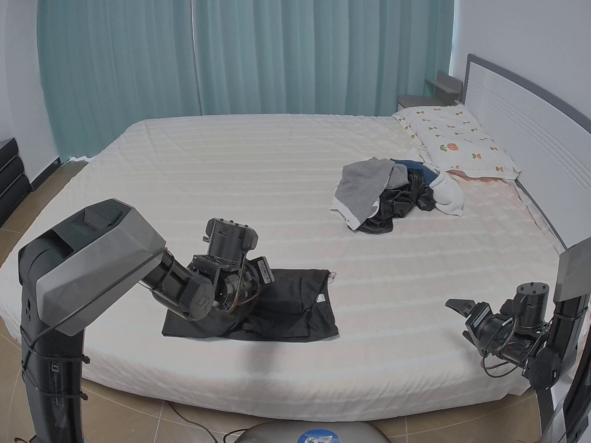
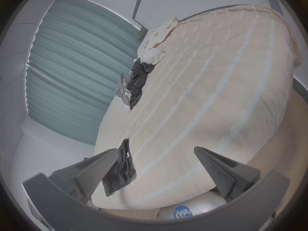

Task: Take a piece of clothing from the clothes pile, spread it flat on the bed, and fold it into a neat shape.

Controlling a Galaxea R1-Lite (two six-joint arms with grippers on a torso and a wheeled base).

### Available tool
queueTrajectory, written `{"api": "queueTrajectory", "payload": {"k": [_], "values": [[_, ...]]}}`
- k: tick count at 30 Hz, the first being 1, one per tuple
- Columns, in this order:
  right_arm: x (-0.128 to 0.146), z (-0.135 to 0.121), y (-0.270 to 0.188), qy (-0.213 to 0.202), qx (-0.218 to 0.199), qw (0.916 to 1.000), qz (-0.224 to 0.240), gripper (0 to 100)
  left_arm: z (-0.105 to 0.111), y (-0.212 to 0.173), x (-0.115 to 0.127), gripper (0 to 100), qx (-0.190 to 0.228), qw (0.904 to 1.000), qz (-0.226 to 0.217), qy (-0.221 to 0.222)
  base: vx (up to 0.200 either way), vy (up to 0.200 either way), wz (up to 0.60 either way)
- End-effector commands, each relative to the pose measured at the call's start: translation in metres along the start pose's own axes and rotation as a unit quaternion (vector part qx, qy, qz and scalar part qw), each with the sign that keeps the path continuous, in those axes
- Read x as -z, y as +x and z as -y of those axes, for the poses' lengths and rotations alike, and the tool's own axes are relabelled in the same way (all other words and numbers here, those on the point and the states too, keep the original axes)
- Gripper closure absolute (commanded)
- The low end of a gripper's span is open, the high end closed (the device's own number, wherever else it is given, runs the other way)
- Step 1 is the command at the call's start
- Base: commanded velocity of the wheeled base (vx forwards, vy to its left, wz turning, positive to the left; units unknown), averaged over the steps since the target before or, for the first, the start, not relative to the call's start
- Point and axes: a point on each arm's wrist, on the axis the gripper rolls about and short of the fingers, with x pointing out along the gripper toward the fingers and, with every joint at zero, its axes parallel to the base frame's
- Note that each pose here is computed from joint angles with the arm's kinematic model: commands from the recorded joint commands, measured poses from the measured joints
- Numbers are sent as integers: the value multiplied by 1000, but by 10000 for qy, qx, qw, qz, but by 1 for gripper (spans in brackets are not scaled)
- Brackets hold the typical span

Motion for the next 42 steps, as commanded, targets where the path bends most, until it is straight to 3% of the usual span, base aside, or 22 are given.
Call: {"api": "queueTrajectory", "payload": {"k": [1, 7, 17, 18, 22, 30, 33, 37, 42], "values": [[0, 1, 1, 7, -10, 10000, 18, 0, 14, 13, 9, 100, 47, 9998, -156, 113, 0, -200, 0], [-1, 1, 2, 10, -12, 10000, 28, 0, 24, 26, 25, 100, 3, 9991, -344, 230, 0, -200, 0], [0, 1, 2, 0, 5, 10000, -1, 0, 20, 40, 34, 100, -260, 9990, -257, 247, 0, 0, 0], [0, 1, 1, -3, 2, 10000, -7, 0, 19, 40, 33, 0, -292, 9990, -225, 242, 0, 0, 0], [1, 1, 1, -3, 8, 10000, -11, 0, 19, 39, 32, 0, -317, 9991, -198, 222, 0, 0, 0], [1, 2, 1, -2, 14, 10000, -16, 0, 13, 30, 15, 0, -153, 9976, -226, -642, 0, 0, 0], [2, 3, 2, -4, 43, 10000, -42, 0, 1, 10, -7, 0, -54, 9944, -204, -1032, 0, 0, 0], [2, 3, 2, -3, 56, 10000, -51, 0, -18, -9, -22, 0, -11, 9923, -277, -1203, 0, 0, 0], [2, 3, 2, -7, 46, 10000, -52, 0, -69, -35, -43, 0, -424, 9864, -168, -1582, 0, 0, 0]]}}
